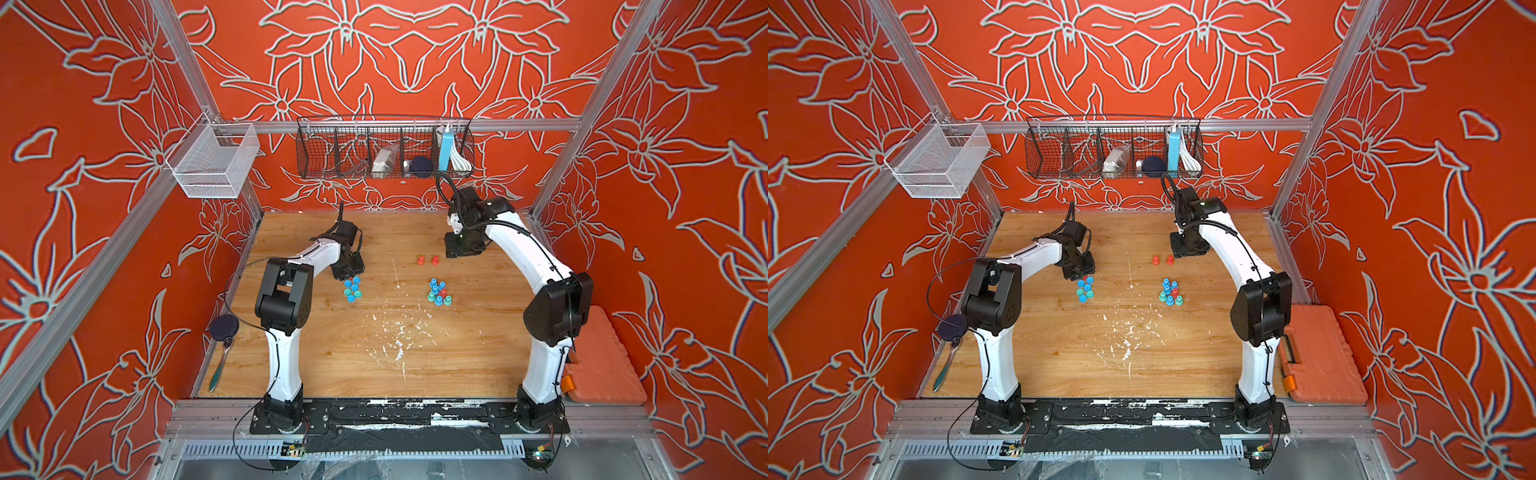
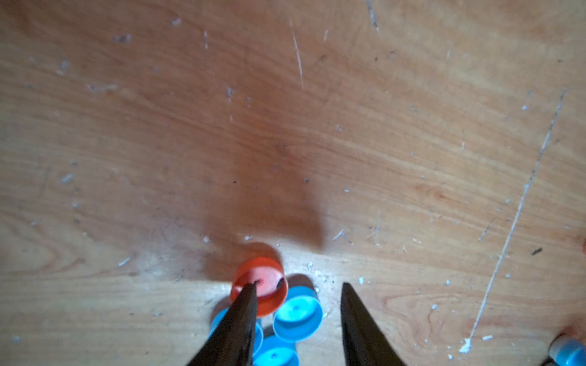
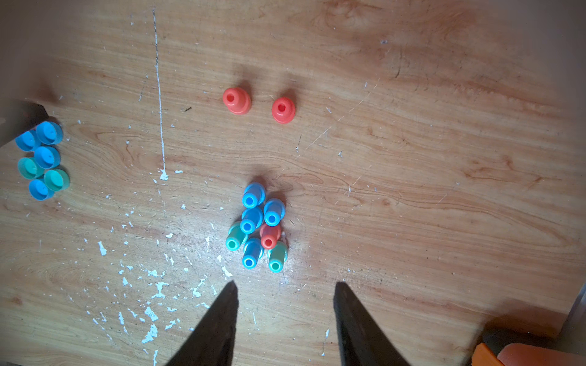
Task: Close the stamp cap
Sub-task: Move the cover to the center of the board.
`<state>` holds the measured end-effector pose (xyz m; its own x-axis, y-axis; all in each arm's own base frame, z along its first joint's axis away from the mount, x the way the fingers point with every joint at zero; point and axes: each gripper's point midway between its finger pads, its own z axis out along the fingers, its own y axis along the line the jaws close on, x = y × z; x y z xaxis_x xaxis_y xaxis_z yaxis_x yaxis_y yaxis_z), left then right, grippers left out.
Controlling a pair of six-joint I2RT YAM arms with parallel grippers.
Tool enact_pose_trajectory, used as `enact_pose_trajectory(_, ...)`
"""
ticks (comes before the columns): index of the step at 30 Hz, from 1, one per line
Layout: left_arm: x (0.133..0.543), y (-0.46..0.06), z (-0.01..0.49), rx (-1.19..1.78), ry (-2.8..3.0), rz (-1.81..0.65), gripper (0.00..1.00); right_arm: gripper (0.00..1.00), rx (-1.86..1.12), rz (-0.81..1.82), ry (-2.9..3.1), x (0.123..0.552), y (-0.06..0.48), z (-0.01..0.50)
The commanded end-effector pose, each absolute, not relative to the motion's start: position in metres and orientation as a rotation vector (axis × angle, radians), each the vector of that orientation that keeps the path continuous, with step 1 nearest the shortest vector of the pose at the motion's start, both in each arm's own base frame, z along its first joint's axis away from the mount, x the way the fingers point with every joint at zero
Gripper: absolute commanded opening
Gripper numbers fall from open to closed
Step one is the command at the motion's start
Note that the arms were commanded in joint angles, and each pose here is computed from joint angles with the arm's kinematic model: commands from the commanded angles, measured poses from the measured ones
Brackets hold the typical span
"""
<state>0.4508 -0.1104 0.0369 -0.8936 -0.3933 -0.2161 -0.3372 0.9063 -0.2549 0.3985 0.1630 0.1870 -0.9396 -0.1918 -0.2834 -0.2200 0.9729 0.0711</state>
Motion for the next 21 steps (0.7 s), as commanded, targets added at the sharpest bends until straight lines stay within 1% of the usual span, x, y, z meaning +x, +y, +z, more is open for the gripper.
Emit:
enact_pose_trajectory(1,0.451,-0.11,0.032,-0.562,2.828,-0.305,0.44,0.52,-0.292,0.153,2.866,0.398,0.162,0.181)
enact_pose_trajectory(8,0.446,-0.117,0.02,-0.56,2.863,-0.309,0.44,0.51,-0.299,0.15,2.858,0.399,0.16,0.186)
enact_pose_trajectory(13,0.447,-0.136,0.015,-0.512,2.882,-0.319,0.44,0.52,-0.296,0.142,2.852,0.396,0.153,0.19)
enact_pose_trajectory(21,0.462,-0.201,0.019,-0.364,2.907,-0.352,0.44,0.52,-0.285,0.136,2.838,0.384,0.139,0.195)
